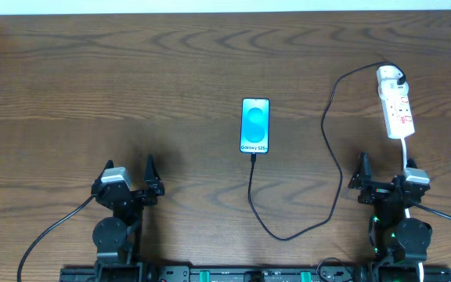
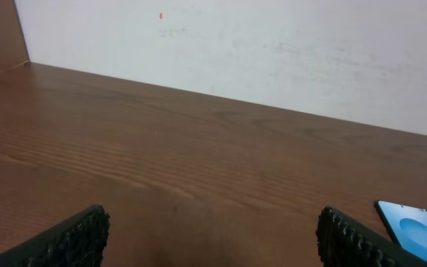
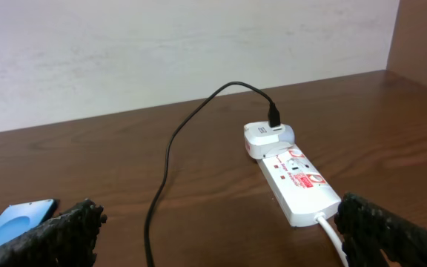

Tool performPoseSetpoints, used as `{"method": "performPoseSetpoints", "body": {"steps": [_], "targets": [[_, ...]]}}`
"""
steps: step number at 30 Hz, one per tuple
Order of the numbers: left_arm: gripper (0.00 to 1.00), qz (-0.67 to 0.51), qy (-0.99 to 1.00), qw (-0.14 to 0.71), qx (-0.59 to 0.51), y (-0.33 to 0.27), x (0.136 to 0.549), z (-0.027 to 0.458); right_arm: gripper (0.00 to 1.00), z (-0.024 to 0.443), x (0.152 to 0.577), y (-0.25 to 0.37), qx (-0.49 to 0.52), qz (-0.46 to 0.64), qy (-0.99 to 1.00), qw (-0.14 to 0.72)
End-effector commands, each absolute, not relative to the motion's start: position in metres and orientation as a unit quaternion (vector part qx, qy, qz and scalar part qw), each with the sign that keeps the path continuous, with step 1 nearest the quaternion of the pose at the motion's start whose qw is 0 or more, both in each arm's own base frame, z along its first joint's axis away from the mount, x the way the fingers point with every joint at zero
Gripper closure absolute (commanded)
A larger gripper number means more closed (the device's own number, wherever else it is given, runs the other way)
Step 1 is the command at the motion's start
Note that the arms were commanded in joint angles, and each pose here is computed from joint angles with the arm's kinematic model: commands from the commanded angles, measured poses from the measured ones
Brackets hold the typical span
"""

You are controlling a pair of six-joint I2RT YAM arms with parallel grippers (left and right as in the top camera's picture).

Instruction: Plug charger to phone and switch on socket

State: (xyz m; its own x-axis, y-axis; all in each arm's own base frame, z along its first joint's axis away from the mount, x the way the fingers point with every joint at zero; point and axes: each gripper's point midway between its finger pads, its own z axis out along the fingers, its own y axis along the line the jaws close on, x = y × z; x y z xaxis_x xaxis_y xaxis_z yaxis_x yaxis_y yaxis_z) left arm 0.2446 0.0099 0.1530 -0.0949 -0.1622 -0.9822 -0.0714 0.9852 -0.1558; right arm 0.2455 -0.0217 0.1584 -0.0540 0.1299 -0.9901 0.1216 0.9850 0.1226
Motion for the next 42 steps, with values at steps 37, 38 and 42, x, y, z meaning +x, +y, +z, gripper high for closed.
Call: {"method": "performPoseSetpoints", "body": {"steps": [37,38,42], "targets": [[0.11,-0.02,0.756,0.649,-0.08,0.014,0.243,0.136,0.01,0.156,0.246,-0.003,-0.005,-0.01,0.734,0.679],[0.11,-0.02,0.756,0.649,-0.08,0.014,0.243,0.136,0.01,0.156,0.246,-0.003,-0.005,-0.01,0.734,0.679],[0.11,-0.02,0.757,0.649,-0.08,0.014,0.243,0.136,0.01,0.156,0.246,-0.003,-0.005,-0.01,0.734,0.679]]}}
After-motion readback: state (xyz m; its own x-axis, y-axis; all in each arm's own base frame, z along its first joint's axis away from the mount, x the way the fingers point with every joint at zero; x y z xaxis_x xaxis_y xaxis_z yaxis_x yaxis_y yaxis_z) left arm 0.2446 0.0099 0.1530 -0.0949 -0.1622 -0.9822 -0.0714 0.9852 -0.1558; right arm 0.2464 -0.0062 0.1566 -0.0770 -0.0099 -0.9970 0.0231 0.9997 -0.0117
